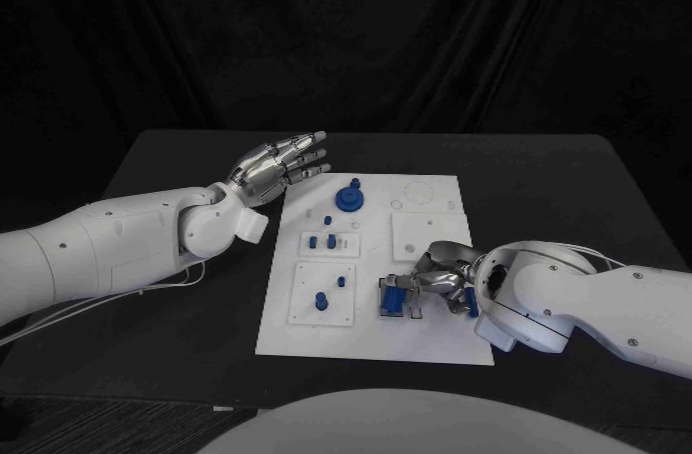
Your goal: Assemble the parts on the task board
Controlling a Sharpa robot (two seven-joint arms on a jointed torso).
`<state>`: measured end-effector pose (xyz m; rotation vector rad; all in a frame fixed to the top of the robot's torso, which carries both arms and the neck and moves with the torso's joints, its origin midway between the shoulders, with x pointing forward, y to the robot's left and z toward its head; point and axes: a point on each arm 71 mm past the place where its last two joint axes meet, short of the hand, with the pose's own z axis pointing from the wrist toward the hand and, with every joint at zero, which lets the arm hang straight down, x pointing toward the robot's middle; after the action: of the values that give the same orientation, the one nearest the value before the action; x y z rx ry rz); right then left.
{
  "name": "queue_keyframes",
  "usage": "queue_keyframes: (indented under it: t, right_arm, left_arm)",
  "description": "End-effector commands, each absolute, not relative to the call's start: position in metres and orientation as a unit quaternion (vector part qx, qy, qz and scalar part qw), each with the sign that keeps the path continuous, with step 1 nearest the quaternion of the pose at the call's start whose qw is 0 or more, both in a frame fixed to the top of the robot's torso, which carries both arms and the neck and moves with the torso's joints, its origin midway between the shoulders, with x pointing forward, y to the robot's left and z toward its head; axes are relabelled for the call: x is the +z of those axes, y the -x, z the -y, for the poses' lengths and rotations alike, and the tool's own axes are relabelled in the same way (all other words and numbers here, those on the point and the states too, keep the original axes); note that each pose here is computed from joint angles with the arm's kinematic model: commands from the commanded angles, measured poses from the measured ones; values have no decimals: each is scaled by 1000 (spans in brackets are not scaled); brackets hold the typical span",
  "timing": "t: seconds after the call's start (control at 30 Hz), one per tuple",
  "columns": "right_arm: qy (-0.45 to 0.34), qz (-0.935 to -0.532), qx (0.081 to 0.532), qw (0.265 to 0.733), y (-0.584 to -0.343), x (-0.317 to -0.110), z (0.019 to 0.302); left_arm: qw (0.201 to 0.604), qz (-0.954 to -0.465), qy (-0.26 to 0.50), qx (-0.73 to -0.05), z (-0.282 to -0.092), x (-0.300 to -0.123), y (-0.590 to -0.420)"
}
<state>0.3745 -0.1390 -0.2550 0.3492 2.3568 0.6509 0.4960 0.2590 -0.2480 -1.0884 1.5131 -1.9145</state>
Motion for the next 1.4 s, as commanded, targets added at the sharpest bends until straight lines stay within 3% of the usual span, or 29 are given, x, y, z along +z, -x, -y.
queue_keyframes:
  t: [0.03, 0.77, 0.97, 1.13, 1.27, 1.4]
  right_arm:
    - [-133, -900, 252, 331, -374, -255, 138]
    - [-124, -904, 247, 326, -373, -256, 139]
    - [-135, -878, 270, 373, -374, -247, 147]
    - [-132, -834, 314, 433, -374, -231, 155]
    - [-108, -789, 363, 484, -372, -213, 157]
    - [-62, -762, 381, 520, -369, -203, 156]
  left_arm:
    - [225, -547, 395, -703, -257, -248, -495]
    - [221, -549, 396, -703, -257, -248, -495]
    - [222, -548, 396, -703, -258, -248, -494]
    - [223, -547, 397, -702, -260, -249, -494]
    - [225, -547, 397, -702, -261, -249, -494]
    - [225, -547, 398, -701, -261, -249, -494]
